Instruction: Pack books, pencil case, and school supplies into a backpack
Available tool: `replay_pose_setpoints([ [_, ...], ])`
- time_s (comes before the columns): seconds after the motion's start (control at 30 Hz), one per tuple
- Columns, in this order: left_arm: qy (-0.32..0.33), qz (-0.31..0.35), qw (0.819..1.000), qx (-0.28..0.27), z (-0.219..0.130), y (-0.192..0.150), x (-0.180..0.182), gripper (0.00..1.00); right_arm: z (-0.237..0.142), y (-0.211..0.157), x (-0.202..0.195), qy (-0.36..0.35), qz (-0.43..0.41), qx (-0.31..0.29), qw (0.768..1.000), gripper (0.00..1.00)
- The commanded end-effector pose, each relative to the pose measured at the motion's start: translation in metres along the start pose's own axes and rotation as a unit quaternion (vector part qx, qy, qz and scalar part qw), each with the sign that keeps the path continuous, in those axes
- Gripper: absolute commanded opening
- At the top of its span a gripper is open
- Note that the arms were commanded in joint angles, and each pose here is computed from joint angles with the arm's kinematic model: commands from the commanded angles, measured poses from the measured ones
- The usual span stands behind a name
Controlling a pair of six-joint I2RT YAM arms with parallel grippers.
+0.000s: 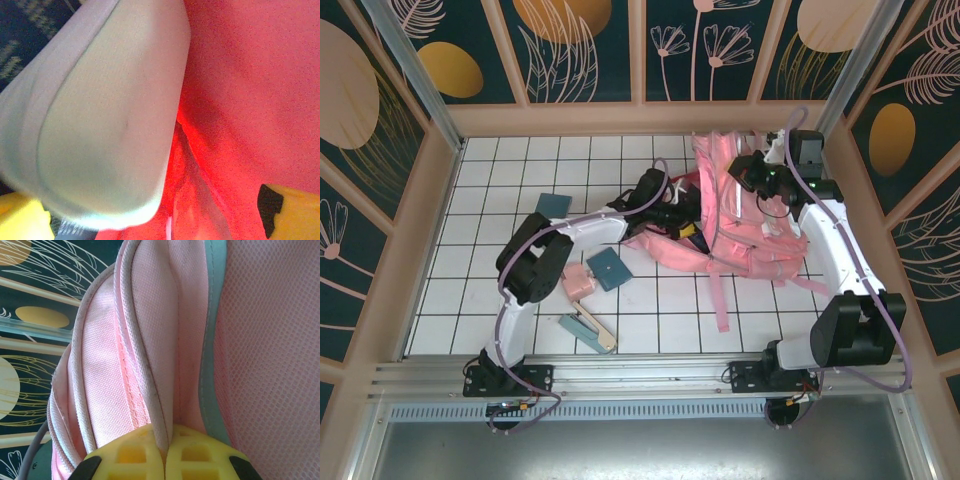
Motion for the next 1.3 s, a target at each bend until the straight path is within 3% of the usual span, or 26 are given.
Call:
replay_pose_setpoints([
  [0.0,0.001,0.036,0.999,-0.016,-0.024,0.009,-0.02,0.99,-0.028,0.024,0.038,0.046,-0.057,-0.065,0.995,0.0],
  [0.33,0.047,0.053,0.997,-0.034,-0.066,0.019,-0.012,0.98,-0.03,0.024,0.037,0.04,-0.062,-0.071,0.995,0.0],
  [0.47,0.053,0.061,0.997,-0.017,-0.068,0.014,-0.01,0.99,-0.027,0.025,0.035,0.04,-0.058,-0.068,0.995,0.0],
  [0.57,0.09,0.085,0.992,-0.034,-0.083,0.019,-0.014,0.99,-0.028,0.025,0.035,0.039,-0.06,-0.069,0.995,0.0],
  [0.8,0.22,0.169,0.954,-0.115,-0.163,0.029,-0.04,0.98,-0.027,0.016,0.038,0.027,-0.074,-0.065,0.995,0.0],
  [0.9,0.267,0.127,0.944,-0.145,-0.195,0.024,-0.014,0.99,-0.022,0.011,0.035,0.013,-0.086,-0.062,0.994,0.0],
  [1.03,0.395,0.047,0.906,-0.148,-0.246,0.011,0.035,0.99,-0.017,0.007,0.028,-0.007,-0.094,-0.065,0.993,0.0],
  [1.17,0.437,0.025,0.889,-0.138,-0.274,0.003,0.055,0.99,-0.012,0.004,0.022,-0.014,-0.1,-0.067,0.993,0.0],
  [1.27,0.466,-0.005,0.874,-0.136,-0.294,0.009,0.089,0.98,-0.005,0.0,0.02,-0.013,-0.101,-0.062,0.993,0.0],
])
Point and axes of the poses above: each hand's point on the last joint's axis, 136 mm out from that joint toward the fingers, its own z axis out along the fingers, its own x axis along the line the jaws close on, y = z × x, the point moved 2 cm from there along -z, back along the fingers, and after that the axes turned 10 degrees about z, right-handed, at the moved point
